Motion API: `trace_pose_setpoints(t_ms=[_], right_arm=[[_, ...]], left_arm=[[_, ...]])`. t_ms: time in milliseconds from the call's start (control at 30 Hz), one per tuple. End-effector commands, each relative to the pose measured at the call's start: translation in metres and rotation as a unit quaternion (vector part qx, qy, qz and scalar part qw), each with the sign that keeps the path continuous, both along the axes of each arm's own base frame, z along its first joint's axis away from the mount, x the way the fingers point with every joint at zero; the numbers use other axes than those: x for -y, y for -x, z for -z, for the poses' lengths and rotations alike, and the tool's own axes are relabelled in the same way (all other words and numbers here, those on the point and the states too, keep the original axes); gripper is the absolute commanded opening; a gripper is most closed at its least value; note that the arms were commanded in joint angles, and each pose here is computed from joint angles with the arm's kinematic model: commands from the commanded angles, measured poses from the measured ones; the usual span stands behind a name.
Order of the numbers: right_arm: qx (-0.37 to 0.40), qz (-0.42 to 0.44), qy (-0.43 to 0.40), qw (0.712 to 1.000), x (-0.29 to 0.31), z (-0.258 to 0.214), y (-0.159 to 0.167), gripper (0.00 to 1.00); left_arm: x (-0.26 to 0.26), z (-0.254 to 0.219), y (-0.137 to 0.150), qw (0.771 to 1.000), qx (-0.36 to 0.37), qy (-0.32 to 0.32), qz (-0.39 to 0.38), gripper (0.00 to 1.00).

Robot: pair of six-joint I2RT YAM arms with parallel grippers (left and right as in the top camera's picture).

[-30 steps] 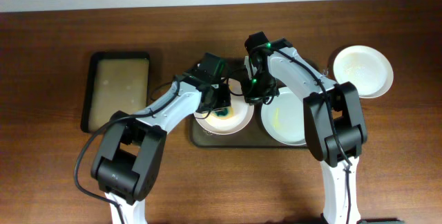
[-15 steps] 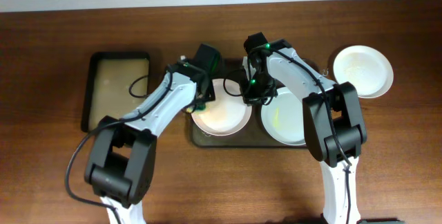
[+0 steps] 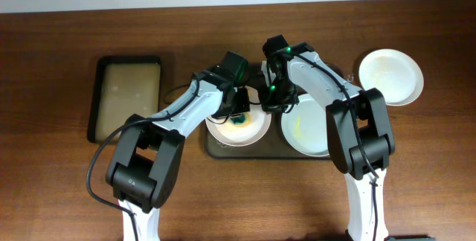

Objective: Clean dirty plates on tray and stack at the side
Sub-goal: 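Scrub the white plate with the sponge held in the left gripper, then carry the white plate with the right gripper onto the pink plate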

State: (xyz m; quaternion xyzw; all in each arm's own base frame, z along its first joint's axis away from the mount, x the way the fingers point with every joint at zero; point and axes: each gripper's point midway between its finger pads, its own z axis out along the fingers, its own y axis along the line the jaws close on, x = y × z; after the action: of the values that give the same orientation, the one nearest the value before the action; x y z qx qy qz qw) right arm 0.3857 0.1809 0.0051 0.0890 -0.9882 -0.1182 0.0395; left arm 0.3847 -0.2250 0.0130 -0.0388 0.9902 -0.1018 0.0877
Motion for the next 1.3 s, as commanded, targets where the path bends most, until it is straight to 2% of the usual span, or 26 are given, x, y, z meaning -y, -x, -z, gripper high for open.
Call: trace_pose_setpoints(t_ms=[0, 67, 200, 400, 467, 567, 633, 700, 800, 900, 933, 1033, 1133, 1267], right_arm=[[-0.009, 0.015, 0.040, 0.999, 0.023, 0.021, 0.000, 0.04], [-0.010, 0.042, 0.041, 0.998, 0.031, 0.017, -0.006, 0.04], [-0.007, 0.048, 0.040, 0.998, 0.036, 0.003, -0.014, 0.04], [0.029, 0.048, 0.030, 0.998, 0.032, -0.038, -0.031, 0.04], [0.068, 0.049, 0.027, 0.996, 0.032, -0.067, -0.040, 0.04], [0.139, 0.048, 0.083, 0.986, 0.050, -0.107, -0.048, 0.04], [0.210, 0.048, 0.168, 0.962, 0.069, -0.145, -0.052, 0.04], [0.261, 0.039, 0.226, 0.938, 0.075, -0.175, -0.052, 0.04], [0.340, -0.011, 0.315, 0.886, 0.065, -0.225, -0.042, 0.04], [0.400, -0.020, 0.413, 0.818, 0.060, -0.263, -0.035, 0.04], [0.426, -0.021, 0.458, 0.780, 0.057, -0.281, -0.031, 0.04], [0.473, -0.020, 0.524, 0.708, 0.044, -0.315, -0.018, 0.04], [0.484, -0.031, 0.559, 0.673, 0.040, -0.332, -0.012, 0.04], [0.466, -0.069, 0.576, 0.668, 0.039, -0.332, -0.011, 0.04]], left_arm=[[-0.069, 0.021, 0.009, 0.986, -0.009, -0.165, -0.036, 0.00], [-0.096, 0.008, 0.009, 0.974, -0.006, -0.222, -0.047, 0.00], [-0.117, -0.034, -0.002, 0.967, 0.036, -0.242, -0.073, 0.00], [-0.113, -0.110, -0.009, 0.972, 0.117, -0.178, -0.098, 0.00], [-0.102, -0.129, -0.006, 0.979, 0.129, -0.127, -0.097, 0.00], [-0.095, -0.147, -0.005, 0.985, 0.129, -0.052, -0.099, 0.00], [-0.088, -0.158, -0.008, 0.988, 0.123, 0.019, -0.090, 0.00], [-0.084, -0.160, -0.010, 0.988, 0.117, 0.054, -0.081, 0.00], [-0.097, -0.160, -0.013, 0.988, 0.115, 0.055, -0.090, 0.00], [-0.103, -0.159, -0.014, 0.988, 0.114, 0.050, -0.089, 0.00], [-0.105, -0.158, -0.014, 0.988, 0.115, 0.046, -0.087, 0.00], [-0.104, -0.158, -0.014, 0.989, 0.116, 0.045, -0.082, 0.00], [-0.104, -0.158, -0.014, 0.989, 0.116, 0.045, -0.082, 0.00], [-0.104, -0.158, -0.014, 0.989, 0.116, 0.045, -0.082, 0.00]])
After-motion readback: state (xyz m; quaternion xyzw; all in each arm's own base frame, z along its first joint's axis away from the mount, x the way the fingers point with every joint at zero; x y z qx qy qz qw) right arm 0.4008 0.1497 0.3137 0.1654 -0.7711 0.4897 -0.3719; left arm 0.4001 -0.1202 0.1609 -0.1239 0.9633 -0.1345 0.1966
